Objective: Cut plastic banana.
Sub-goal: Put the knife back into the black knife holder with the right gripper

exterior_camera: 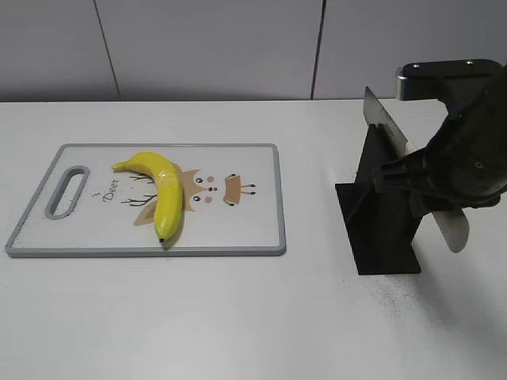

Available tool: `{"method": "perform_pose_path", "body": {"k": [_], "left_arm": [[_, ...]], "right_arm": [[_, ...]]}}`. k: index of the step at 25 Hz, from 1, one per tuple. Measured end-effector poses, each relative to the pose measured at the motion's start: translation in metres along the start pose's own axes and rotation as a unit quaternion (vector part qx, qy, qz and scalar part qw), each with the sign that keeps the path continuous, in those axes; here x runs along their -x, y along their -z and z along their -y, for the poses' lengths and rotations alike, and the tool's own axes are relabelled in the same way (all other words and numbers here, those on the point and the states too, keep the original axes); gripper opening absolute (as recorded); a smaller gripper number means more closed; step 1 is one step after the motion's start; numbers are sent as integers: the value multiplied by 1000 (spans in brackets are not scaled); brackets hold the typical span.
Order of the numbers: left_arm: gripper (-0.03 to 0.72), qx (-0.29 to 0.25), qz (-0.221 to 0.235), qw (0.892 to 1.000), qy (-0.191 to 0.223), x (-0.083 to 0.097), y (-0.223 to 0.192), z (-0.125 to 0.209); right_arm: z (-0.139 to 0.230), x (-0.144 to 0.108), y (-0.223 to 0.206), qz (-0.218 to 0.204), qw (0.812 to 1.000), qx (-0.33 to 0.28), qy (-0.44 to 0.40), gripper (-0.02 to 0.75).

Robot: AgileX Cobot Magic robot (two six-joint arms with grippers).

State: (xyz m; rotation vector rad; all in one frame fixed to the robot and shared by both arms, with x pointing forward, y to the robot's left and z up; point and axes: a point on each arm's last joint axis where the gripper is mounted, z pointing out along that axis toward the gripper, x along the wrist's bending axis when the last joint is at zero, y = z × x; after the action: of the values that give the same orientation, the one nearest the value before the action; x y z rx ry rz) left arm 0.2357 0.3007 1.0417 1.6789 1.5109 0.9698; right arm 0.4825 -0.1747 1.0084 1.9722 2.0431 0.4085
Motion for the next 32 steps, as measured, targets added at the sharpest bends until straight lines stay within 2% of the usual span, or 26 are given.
{"method": "perform_pose_path", "body": {"k": [6, 7, 12, 15, 21, 24, 29, 32], "left_arm": [[485, 0, 0, 1000, 0, 0, 0, 0], [485, 0, 0, 1000, 0, 0, 0, 0], [485, 0, 0, 1000, 0, 0, 0, 0], [485, 0, 0, 1000, 0, 0, 0, 0], [485, 0, 0, 1000, 0, 0, 0, 0], [485, 0, 0, 1000, 0, 0, 0, 0], [485, 0, 0, 1000, 0, 0, 0, 0], [485, 0, 0, 1000, 0, 0, 0, 0]], "right_arm": [[2, -2, -3, -8, 1000, -14, -13, 164], [2, -2, -3, -8, 1000, -15, -14, 188], [2, -3, -3, -10, 1000, -15, -14, 521], [2, -2, 0, -12, 1000, -12, -7, 622], [4, 7, 42, -39, 998, 48, 25, 638], [15, 18, 73, -50, 994, 65, 76, 636], [55, 37, 111, -95, 973, 110, 177, 623], [89, 54, 113, -99, 963, 132, 211, 600]]}}
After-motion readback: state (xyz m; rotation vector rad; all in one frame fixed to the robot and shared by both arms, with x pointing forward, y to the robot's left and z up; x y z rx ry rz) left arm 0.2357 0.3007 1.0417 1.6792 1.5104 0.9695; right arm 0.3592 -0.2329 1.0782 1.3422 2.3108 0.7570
